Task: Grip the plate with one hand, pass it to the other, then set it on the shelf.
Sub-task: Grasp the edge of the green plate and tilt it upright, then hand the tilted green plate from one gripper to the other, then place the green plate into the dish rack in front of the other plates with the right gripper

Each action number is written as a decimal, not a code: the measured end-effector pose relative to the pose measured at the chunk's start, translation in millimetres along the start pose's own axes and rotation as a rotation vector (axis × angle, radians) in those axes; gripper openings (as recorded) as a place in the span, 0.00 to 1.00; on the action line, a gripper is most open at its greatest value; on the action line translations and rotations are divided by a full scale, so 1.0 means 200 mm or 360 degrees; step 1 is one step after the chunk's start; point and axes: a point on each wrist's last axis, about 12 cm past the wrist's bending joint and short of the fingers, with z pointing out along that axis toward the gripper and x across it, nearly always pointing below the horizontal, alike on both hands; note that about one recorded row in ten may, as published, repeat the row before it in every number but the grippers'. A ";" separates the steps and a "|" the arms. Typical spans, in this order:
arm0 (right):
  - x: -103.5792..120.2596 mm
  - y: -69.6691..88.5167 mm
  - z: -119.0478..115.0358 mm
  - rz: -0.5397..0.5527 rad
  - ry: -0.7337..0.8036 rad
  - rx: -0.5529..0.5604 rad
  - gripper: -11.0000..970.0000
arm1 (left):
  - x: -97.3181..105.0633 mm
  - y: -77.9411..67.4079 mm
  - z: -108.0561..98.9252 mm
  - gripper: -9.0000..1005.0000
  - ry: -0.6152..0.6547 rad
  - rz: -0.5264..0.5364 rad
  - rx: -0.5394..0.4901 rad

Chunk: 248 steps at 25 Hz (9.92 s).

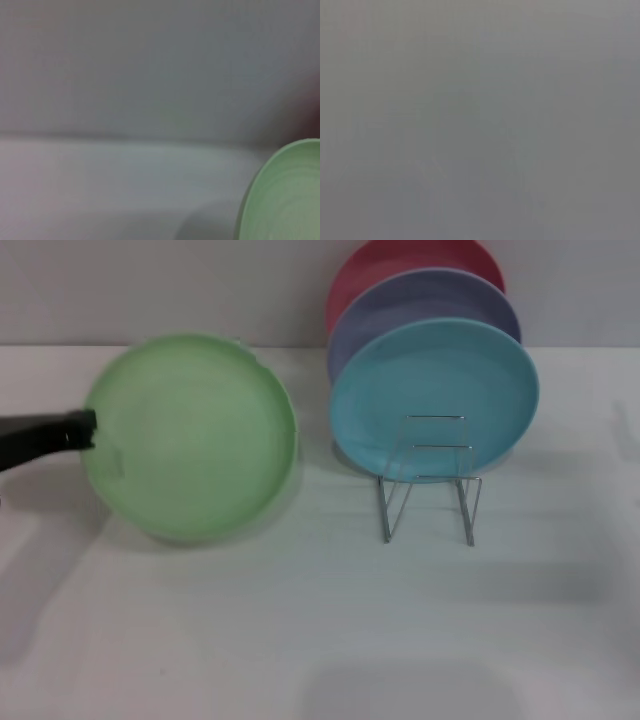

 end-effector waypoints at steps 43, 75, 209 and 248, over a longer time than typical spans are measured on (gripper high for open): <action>0.01 0.12 -0.18 0.0083 -0.0040 -0.0253 0.72 | 0.71 -0.13 0.00 0.04 -0.1266 -0.0054 -0.0129; 0.14 0.62 -0.25 0.0302 0.0322 -0.1039 0.72 | 0.85 -0.43 -0.11 0.04 -0.1234 0.0248 -0.0326; 0.23 0.99 -0.02 -0.0065 0.0536 -0.1207 0.04 | 0.86 -0.52 -0.15 0.05 -0.1156 0.0713 -0.0550; -0.02 0.50 -0.33 0.0113 -0.0218 -0.0683 0.03 | 0.82 -0.22 -0.26 0.80 -0.1723 0.0128 -0.0033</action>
